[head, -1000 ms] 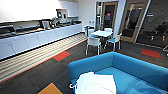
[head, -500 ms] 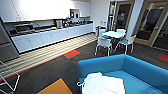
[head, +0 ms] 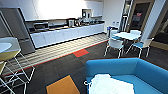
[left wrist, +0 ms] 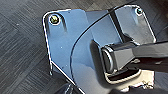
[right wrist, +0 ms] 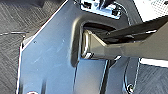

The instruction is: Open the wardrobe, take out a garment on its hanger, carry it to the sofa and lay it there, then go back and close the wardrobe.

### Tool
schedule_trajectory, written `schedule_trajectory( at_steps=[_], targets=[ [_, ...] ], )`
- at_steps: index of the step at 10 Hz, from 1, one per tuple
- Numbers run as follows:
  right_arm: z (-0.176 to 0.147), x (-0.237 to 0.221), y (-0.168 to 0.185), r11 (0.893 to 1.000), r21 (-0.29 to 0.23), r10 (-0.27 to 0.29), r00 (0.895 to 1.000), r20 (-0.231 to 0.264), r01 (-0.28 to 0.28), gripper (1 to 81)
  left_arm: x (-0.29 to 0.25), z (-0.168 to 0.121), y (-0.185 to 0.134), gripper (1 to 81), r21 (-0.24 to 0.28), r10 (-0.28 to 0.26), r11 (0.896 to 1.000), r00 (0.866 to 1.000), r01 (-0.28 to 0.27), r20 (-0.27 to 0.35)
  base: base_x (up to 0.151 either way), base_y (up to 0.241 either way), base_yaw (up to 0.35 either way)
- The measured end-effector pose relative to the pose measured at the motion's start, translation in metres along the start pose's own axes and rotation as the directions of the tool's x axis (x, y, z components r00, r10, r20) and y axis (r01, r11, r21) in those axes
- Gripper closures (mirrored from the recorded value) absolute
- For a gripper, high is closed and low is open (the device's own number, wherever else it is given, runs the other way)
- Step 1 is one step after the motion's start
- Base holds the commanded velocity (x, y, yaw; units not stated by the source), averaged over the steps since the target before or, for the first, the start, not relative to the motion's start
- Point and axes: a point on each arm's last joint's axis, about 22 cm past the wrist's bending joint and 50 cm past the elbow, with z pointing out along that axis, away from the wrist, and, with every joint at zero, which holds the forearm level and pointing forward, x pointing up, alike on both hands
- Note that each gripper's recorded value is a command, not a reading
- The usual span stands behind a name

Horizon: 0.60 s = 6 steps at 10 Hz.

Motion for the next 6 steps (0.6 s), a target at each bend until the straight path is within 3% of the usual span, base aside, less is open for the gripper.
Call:
schedule_trajectory(
  at_steps=[6],
  targets=[
    [-0.008,-0.007,0.012,1.0,-0.003,0.003,1.0,0.004,-0.003,1.0,0.002,0.002,0.006,1.0,-0.006,0.0,1.0,1.0,0.0,-0.004,0.0,0.0,0.305]
  ],
)
